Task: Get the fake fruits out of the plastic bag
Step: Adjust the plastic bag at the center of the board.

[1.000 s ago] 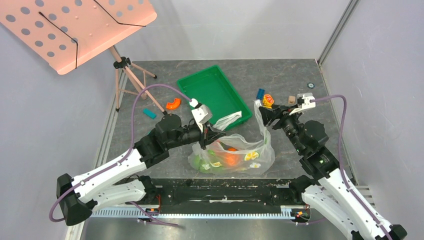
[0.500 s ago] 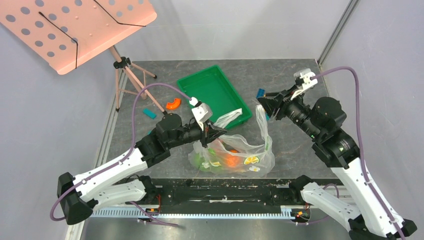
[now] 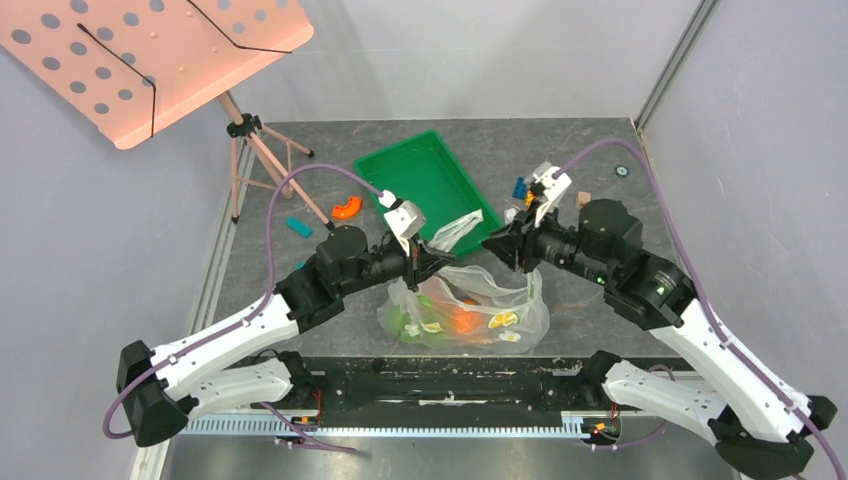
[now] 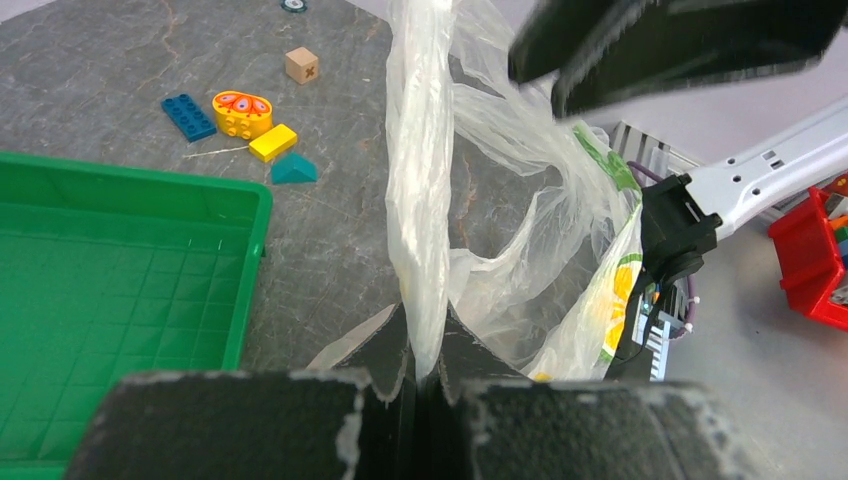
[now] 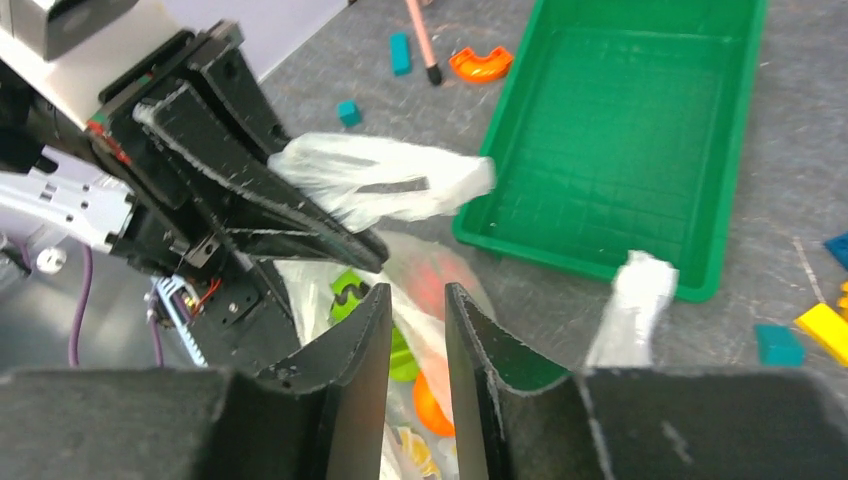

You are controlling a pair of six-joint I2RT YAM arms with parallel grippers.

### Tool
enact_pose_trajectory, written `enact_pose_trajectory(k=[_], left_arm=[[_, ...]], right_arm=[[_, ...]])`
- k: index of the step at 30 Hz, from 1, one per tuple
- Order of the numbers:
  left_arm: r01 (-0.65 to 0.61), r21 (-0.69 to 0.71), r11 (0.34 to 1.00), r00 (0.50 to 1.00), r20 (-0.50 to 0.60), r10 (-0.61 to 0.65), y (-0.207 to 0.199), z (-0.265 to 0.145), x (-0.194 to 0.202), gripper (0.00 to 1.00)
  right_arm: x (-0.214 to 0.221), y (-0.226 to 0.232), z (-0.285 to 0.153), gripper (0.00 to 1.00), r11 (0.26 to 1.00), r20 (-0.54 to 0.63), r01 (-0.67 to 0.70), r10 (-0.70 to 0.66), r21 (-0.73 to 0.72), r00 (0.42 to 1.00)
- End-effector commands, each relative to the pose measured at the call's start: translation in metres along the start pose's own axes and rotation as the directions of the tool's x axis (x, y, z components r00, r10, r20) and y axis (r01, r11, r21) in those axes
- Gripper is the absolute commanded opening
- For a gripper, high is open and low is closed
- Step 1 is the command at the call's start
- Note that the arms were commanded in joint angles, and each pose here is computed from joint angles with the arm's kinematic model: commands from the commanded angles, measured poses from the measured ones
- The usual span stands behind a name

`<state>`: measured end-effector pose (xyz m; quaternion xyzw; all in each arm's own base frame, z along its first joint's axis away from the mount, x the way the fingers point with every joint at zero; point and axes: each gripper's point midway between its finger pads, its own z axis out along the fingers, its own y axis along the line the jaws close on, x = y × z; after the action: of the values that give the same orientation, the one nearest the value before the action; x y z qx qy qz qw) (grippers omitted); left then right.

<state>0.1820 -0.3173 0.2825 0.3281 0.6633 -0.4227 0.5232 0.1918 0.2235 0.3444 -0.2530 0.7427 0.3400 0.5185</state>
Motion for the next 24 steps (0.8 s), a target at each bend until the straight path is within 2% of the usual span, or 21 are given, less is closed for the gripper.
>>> enact_pose_trajectory(k=[1, 5, 9, 19, 24], left_arm=[[0.026, -0.001, 1.000, 0.998, 0.060, -0.026, -0.002, 0.004, -0.016, 0.02], [0.027, 0.001, 1.000, 0.998, 0.062, -0.027, -0.002, 0.004, -0.017, 0.02], [0.026, 0.005, 1.000, 0.997, 0.066, -0.026, -0.003, 0.003, -0.018, 0.02], [0.031, 0.025, 0.999, 0.997, 0.070, -0.033, -0.007, 0.003, -0.019, 0.02], [0.037, 0.019, 0.999, 0.997, 0.067, -0.038, -0.006, 0.004, -0.016, 0.02]], right_arm=[[0.012, 0.011, 0.011, 0.26, 1.000, -0.029, 0.006, -0.006, 0.013, 1.000], [0.034, 0.015, 0.018, 0.19, 1.000, -0.085, 0.011, -0.010, 0.014, 0.996], [0.066, 0.015, 0.028, 0.16, 1.000, -0.156, 0.001, 0.001, 0.016, 0.988], [0.100, 0.011, 0.046, 0.14, 0.999, -0.189, -0.027, 0.033, 0.036, 0.981], [0.109, 0.023, 0.051, 0.14, 0.999, -0.200, -0.051, 0.046, -0.015, 0.979]])
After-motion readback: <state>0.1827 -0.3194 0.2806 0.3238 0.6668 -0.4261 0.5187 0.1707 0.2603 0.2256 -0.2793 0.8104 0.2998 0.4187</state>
